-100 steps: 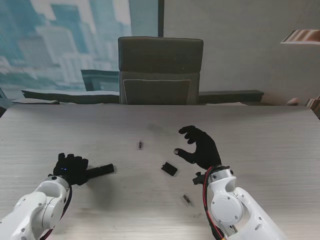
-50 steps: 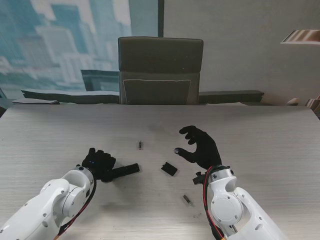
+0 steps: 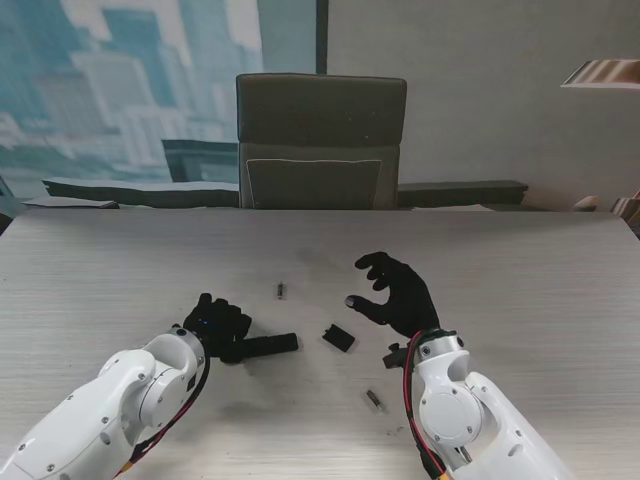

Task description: Install the batteries into the remote control and close the cover

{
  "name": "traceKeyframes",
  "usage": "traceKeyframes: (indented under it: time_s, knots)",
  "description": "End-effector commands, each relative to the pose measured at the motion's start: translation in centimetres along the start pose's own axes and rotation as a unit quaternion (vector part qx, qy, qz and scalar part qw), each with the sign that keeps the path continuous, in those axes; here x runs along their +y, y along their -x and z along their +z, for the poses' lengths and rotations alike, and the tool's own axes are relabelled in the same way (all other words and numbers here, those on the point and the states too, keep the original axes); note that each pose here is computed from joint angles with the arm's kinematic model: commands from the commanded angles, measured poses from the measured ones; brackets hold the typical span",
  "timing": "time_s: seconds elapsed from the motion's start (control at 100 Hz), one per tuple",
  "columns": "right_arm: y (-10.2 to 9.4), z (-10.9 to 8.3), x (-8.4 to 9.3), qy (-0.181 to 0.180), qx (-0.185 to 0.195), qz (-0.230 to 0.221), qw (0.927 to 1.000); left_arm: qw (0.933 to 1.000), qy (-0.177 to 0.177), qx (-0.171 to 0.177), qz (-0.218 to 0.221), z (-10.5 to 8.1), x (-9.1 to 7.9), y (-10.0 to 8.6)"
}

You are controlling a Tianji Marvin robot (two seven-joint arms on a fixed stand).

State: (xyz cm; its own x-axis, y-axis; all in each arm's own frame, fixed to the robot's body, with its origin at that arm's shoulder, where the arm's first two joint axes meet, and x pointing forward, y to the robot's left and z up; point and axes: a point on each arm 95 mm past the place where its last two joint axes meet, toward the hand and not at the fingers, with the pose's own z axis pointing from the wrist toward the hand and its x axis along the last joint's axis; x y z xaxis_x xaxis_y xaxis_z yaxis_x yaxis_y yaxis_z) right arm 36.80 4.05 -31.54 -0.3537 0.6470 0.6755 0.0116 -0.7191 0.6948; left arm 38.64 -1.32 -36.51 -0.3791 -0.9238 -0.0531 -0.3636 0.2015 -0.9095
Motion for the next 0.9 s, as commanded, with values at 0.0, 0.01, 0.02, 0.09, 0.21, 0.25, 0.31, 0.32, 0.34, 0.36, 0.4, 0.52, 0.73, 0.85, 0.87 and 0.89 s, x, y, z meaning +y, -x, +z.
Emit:
traceKeyframes:
  time_s: [0.0, 0.01, 0.02, 0.09, 0.21, 0.25, 0.31, 0.32, 0.34, 0.36, 0.4, 0.52, 0.73, 0.85, 0.87, 0.89]
  knots:
    - [-0.1, 0.0, -0.4, -0.012, -0.002, 0.003, 0.9999, 0.9999, 0.014, 0.004, -0.003, 0.1, 0.7, -0.4]
    - [-0.1, 0.0, -0.5, -0.013, -0.002, 0.004, 0.9999, 0.9999, 0.014, 0.004, -0.003, 0.1, 0.7, -0.4]
    - [-0.1, 0.0, -0.5, -0.013, -0.002, 0.004, 0.9999, 0.9999, 0.014, 0.004, -0.004, 0.1, 0.7, -0.4]
    - [-0.1, 0.1, -0.6, -0.017, -0.002, 0.004, 0.9998, 0.9999, 0.012, 0.004, -0.006, 0.2, 0.6, -0.4]
    - [0.0, 0.2, -0.8, -0.023, -0.005, 0.004, 0.9997, 0.9999, 0.012, 0.005, 0.004, 0.3, 0.5, -0.4]
    - [0.0, 0.2, -0.8, -0.025, -0.006, 0.004, 0.9997, 0.9999, 0.013, 0.006, 0.007, 0.3, 0.4, -0.4]
    - [0.0, 0.3, -0.9, -0.029, -0.007, 0.004, 0.9995, 0.9998, 0.014, 0.007, 0.009, 0.3, 0.4, -0.4]
    - [0.0, 0.3, -1.0, -0.03, -0.007, 0.004, 0.9995, 0.9998, 0.014, 0.008, 0.009, 0.3, 0.4, -0.4]
    - [0.0, 0.3, -1.0, -0.031, -0.008, 0.004, 0.9995, 0.9998, 0.014, 0.008, 0.011, 0.3, 0.4, -0.4]
    - [0.0, 0.3, -1.0, -0.032, -0.008, 0.004, 0.9995, 0.9998, 0.014, 0.009, 0.013, 0.3, 0.4, -0.3]
    - [0.0, 0.3, -1.1, -0.034, -0.009, 0.004, 0.9994, 0.9997, 0.013, 0.008, 0.02, 0.3, 0.4, -0.3]
    - [0.0, 0.4, -1.3, -0.041, -0.01, 0.003, 0.9991, 0.9996, 0.006, 0.007, 0.028, 0.3, 0.4, -0.4]
    - [-0.1, 0.6, -1.6, -0.048, -0.008, 0.005, 0.9988, 0.9994, 0.006, 0.01, 0.034, 0.4, 0.5, -0.5]
    - [-0.1, 0.6, -1.6, -0.048, -0.009, 0.004, 0.9988, 0.9994, 0.006, 0.012, 0.033, 0.4, 0.6, -0.7]
    - [-0.1, 0.6, -1.6, -0.048, -0.009, 0.004, 0.9988, 0.9994, 0.007, 0.012, 0.033, 0.3, 0.7, -0.7]
    - [-0.1, 0.6, -1.6, -0.047, -0.009, 0.004, 0.9988, 0.9993, 0.007, 0.013, 0.033, 0.3, 0.7, -0.7]
